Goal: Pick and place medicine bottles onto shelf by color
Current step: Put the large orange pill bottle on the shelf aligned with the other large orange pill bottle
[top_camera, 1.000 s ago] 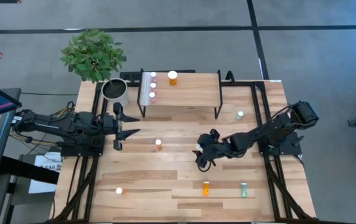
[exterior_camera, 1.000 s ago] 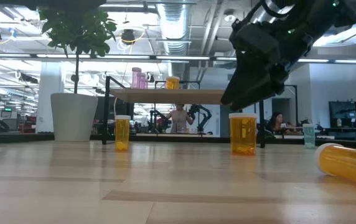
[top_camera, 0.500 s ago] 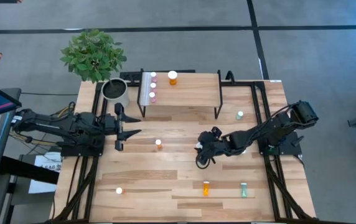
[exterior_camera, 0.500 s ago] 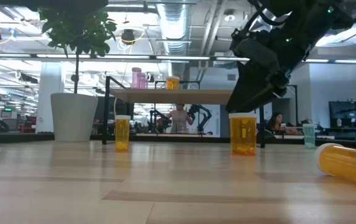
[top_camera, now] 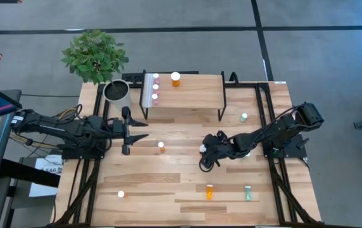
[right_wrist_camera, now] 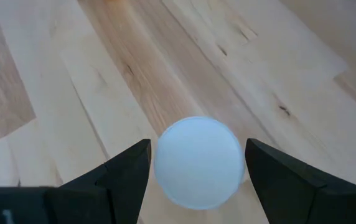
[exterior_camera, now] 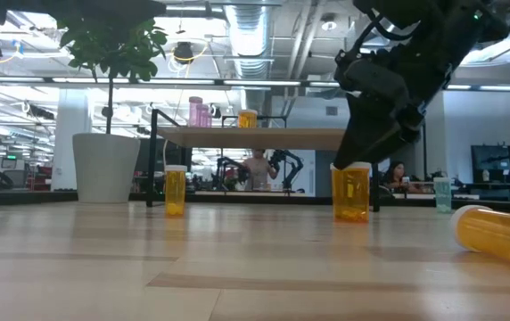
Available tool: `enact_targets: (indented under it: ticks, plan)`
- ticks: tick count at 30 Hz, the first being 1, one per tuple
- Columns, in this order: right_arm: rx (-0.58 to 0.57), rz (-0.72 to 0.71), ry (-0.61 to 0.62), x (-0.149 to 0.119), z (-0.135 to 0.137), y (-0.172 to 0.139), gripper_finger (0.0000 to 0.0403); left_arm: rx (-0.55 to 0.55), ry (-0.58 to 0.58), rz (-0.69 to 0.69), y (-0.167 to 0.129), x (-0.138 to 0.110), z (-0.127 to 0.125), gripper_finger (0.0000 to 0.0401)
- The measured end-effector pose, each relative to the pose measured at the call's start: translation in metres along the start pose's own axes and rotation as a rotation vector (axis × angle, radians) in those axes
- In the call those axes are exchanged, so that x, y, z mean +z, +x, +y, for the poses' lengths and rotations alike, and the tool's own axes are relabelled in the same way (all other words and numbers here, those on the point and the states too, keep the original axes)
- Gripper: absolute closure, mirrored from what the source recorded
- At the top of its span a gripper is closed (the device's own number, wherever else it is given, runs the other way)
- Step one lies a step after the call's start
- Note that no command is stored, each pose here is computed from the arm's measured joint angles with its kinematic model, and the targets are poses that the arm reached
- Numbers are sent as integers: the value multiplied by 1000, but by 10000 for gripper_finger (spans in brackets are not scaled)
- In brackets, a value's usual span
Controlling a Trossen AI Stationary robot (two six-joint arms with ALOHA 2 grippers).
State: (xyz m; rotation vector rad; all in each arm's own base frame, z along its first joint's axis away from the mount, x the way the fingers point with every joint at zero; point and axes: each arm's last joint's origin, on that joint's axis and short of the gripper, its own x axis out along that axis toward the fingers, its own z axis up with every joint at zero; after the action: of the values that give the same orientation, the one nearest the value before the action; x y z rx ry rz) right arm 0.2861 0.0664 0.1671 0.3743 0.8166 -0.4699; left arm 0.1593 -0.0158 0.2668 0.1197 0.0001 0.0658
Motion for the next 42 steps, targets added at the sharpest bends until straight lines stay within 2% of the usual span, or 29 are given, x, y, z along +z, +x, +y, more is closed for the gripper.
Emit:
enact_targets:
  ticks: [15,18,26,31,37,42]
  plan:
    - [8,22,29,-1,0,0,119,-3,-2,-2,0,0,0,228]
    - [9,22,32,-1,0,0,133,-3,-2,-3,0,0,0,228]
    - [15,15,35,0,0,0,201,-3,-2,-3,0,0,0,228]
    - [35,-4,48,3,3,0,196,-3,-3,-5,0,0,0,228]
    - [76,-69,2,30,14,-9,174,-2,-3,-6,0,1,0,228]
    - [96,-176,-75,75,19,-21,181,-2,-4,-6,0,1,0,228]
